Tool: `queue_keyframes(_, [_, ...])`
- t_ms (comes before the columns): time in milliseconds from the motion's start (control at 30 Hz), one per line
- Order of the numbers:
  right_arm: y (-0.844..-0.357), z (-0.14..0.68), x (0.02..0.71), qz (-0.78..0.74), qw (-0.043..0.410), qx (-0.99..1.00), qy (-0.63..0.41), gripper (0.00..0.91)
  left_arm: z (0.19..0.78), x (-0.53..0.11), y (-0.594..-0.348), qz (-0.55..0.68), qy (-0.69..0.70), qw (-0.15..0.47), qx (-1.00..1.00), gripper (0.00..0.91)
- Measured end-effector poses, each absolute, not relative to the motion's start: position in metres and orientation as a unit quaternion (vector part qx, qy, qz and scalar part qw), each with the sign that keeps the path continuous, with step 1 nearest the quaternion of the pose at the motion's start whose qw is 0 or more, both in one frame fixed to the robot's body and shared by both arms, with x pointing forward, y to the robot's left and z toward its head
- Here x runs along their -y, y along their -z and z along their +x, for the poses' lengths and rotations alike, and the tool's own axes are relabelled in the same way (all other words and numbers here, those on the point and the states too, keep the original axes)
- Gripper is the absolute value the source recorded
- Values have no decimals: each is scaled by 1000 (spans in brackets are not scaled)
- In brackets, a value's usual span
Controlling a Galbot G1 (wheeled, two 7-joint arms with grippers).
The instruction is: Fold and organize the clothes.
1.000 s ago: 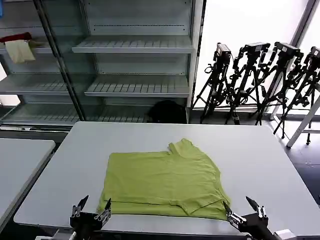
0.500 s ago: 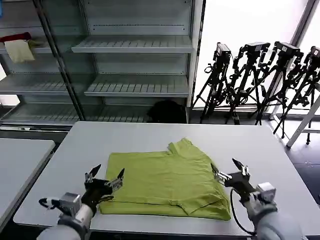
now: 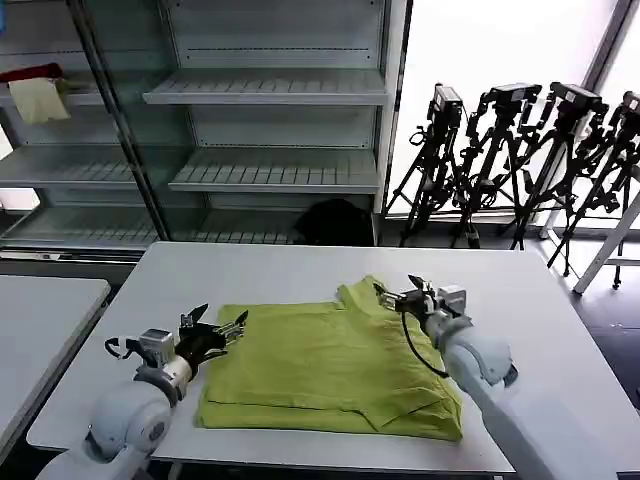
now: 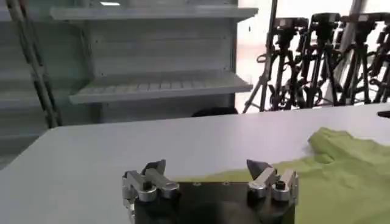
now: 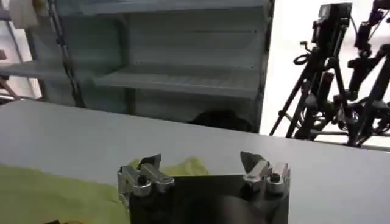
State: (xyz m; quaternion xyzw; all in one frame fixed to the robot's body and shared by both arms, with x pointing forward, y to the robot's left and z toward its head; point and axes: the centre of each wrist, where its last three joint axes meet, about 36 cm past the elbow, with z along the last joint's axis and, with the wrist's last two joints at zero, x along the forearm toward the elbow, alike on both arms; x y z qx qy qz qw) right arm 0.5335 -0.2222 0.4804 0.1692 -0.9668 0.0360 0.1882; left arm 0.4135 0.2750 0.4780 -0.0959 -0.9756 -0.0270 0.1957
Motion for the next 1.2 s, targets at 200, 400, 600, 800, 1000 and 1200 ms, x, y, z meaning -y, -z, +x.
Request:
queue_keyframes(200, [-475,570,212,170,206,962,-52,907,439,-281,-465,-90,25,214,972,907])
queue_keyframes(400, [-469,590,210,169,221,958,-62,907,461,-288,-454,-80,23,228,970,907])
queue_keyframes(600, [-463,599,208,174,233,954,-68,907,476,-298,-448,-66,23,238,969,907])
queue_keyframes(800, [-458,602,207,177,240,952,-74,907,483,-303,-442,-59,23,246,967,907])
queue_keyframes(1000, [-452,604,207,178,246,950,-77,867,485,-308,-436,-56,24,255,965,887])
queue_keyframes(1200, [-445,603,208,180,254,947,-80,474,486,-305,-430,-63,24,261,963,322])
